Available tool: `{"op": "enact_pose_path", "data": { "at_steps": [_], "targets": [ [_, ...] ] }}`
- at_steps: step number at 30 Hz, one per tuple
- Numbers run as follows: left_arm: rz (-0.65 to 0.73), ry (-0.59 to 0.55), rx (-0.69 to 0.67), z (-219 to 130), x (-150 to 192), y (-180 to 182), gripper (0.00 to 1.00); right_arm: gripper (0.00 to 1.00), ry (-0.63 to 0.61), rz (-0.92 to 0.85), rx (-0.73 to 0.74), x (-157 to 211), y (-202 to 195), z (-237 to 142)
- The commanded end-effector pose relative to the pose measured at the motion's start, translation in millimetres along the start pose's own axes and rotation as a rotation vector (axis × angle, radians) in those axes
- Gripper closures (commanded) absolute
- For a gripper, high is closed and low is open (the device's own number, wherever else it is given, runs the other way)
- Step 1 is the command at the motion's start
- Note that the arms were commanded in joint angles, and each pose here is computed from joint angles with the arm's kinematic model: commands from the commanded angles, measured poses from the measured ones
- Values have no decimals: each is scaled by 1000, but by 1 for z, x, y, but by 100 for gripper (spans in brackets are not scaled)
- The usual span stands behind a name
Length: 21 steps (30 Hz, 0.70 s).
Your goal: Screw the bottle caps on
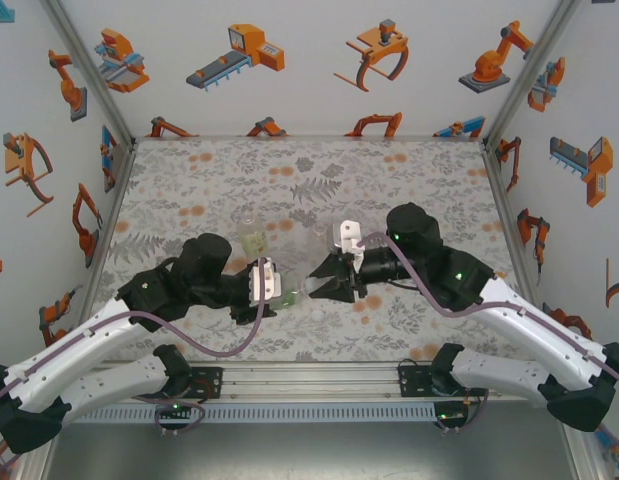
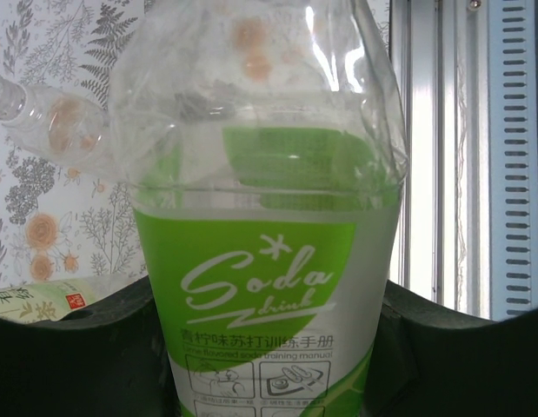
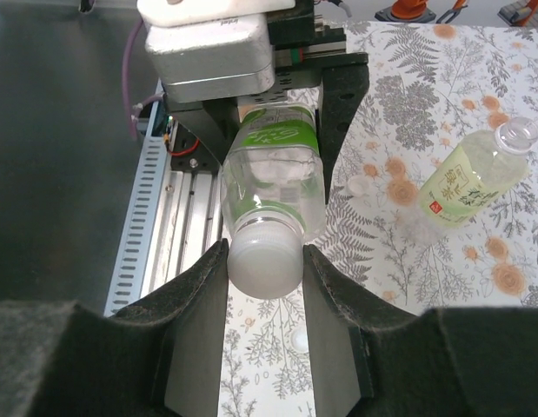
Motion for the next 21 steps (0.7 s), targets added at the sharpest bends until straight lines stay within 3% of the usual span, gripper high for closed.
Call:
{"op": "enact_pose_path", "data": {
  "at_steps": [1,6,9,14,21],
  "targets": [
    [15,-113,34,-4,-21,-3,100,100,9,-57,-46,0,11,2],
    [1,-109,49,-1,-23,-2,100,100,4,-60,-51,2,15,2],
    [3,-109,31,-1,-24,1,100,100,14,68,25,4,6,3],
    [5,-102,-26,-3,-24,7,100,100,30,498,200,15,-17,5],
    [20,-125,-105,-3,-26,16,100,100,67,1270,451,56,-33,8]
  ]
}}
Point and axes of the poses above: each hand's point on the last joint's axis, 136 mm out from that joint toward the fingers, its own z axis out along the fingers, its own y axis along the line the jaws close on, x = y × z, the point moved 5 cm from there along -z, back along the fingers, and after that the axes turned 7 degrees about -z, right-handed, at the moved point
